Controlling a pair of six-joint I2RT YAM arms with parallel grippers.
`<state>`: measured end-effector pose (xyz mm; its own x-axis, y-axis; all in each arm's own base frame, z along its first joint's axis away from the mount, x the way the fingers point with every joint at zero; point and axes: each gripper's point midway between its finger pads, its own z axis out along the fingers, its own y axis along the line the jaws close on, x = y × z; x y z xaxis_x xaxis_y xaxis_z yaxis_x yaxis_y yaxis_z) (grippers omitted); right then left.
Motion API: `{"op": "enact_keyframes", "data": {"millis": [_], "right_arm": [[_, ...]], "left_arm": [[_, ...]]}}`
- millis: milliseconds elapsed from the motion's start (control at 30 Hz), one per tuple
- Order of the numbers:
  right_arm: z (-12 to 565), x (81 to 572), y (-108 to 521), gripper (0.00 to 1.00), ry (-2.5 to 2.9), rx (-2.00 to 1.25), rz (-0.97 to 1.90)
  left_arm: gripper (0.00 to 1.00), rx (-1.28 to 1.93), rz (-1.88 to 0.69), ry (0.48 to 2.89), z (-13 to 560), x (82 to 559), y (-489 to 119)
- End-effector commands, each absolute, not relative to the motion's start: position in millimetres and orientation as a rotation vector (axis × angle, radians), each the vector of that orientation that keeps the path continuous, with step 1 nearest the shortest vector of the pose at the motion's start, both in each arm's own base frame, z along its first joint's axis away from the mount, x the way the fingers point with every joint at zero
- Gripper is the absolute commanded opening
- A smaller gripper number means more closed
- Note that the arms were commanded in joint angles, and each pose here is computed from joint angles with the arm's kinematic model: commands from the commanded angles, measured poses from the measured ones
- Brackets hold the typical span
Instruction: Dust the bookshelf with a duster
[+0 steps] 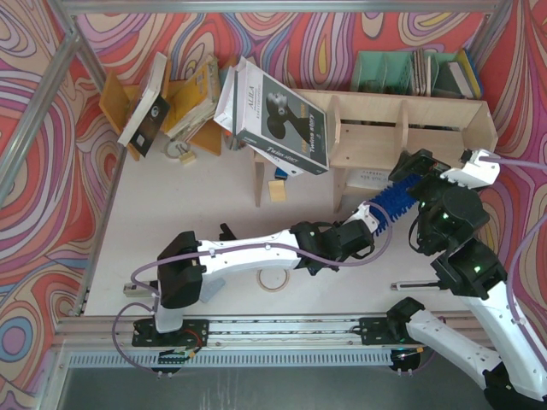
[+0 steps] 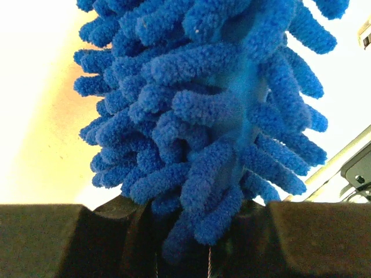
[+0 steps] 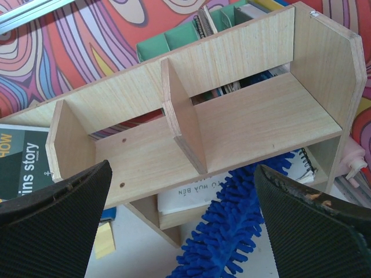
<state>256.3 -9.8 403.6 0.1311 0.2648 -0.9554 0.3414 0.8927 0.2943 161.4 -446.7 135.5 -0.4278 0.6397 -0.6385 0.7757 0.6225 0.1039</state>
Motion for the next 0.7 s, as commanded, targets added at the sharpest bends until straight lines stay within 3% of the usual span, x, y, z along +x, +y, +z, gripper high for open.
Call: {"op": "enact_keyframes", "data": {"millis": [0, 667], "right_arm": [[409, 255, -12, 0.99, 1.424, 0.529, -0.054], [404, 259, -14, 0.99, 1.432, 0.527, -0.089]], "left_arm": [[0.0, 0.977, -0.289, 2.169, 153, 171, -449], [0.0, 0.705, -0.195, 2.212, 177, 166, -345]]}}
